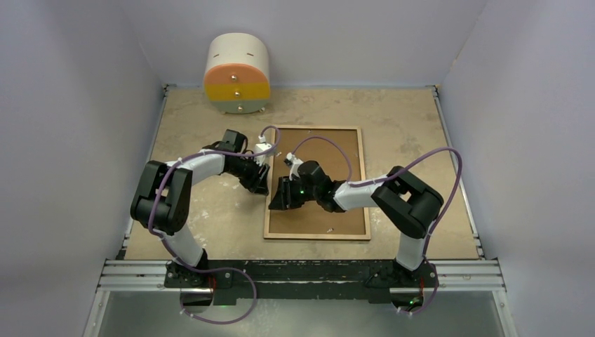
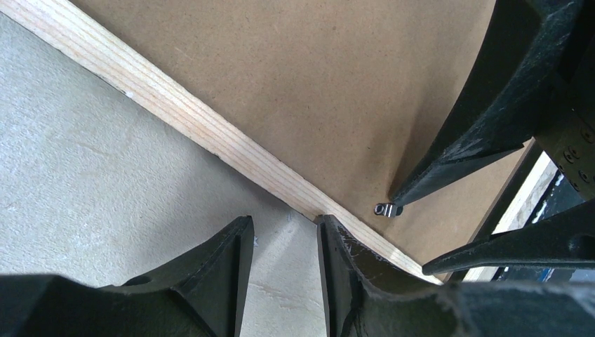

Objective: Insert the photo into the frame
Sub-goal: Install the photo frame at the center of the board.

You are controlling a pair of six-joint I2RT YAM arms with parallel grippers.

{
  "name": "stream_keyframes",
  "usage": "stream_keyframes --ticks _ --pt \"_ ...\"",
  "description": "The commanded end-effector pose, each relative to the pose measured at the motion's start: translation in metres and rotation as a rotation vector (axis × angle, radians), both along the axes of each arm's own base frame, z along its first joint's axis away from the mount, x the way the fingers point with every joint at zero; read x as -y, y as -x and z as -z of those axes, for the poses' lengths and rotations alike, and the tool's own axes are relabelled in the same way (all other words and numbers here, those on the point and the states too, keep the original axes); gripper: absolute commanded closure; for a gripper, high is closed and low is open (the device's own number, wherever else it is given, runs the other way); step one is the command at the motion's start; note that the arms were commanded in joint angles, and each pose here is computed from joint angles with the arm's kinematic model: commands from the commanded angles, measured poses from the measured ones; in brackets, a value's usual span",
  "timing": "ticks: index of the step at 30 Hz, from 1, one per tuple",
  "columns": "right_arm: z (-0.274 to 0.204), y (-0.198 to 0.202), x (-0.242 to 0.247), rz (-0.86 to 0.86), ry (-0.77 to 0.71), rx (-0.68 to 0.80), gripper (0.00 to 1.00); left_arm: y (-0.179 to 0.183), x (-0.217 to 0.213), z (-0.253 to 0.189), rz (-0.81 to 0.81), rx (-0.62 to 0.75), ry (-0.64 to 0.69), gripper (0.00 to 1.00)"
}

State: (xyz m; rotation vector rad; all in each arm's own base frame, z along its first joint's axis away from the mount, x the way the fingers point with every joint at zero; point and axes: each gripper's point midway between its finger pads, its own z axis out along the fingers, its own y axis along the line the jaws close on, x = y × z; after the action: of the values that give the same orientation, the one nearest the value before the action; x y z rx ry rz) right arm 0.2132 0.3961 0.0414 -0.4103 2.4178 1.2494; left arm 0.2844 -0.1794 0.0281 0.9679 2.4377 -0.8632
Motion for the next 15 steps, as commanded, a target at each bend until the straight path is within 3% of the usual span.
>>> stream_keyframes --ticks 1,15 --pt "-0.007 0.013 -0.002 -0.029 -0.017 -0.023 0.55 -0.011 -0.002 -0.008 -0.002 0.076 -0.005 0.60" --pt "-0.007 0.002 -0.015 0.018 -0.049 -0.016 0.56 -0.010 -0.004 -0.009 0.002 0.086 -0.010 0.60"
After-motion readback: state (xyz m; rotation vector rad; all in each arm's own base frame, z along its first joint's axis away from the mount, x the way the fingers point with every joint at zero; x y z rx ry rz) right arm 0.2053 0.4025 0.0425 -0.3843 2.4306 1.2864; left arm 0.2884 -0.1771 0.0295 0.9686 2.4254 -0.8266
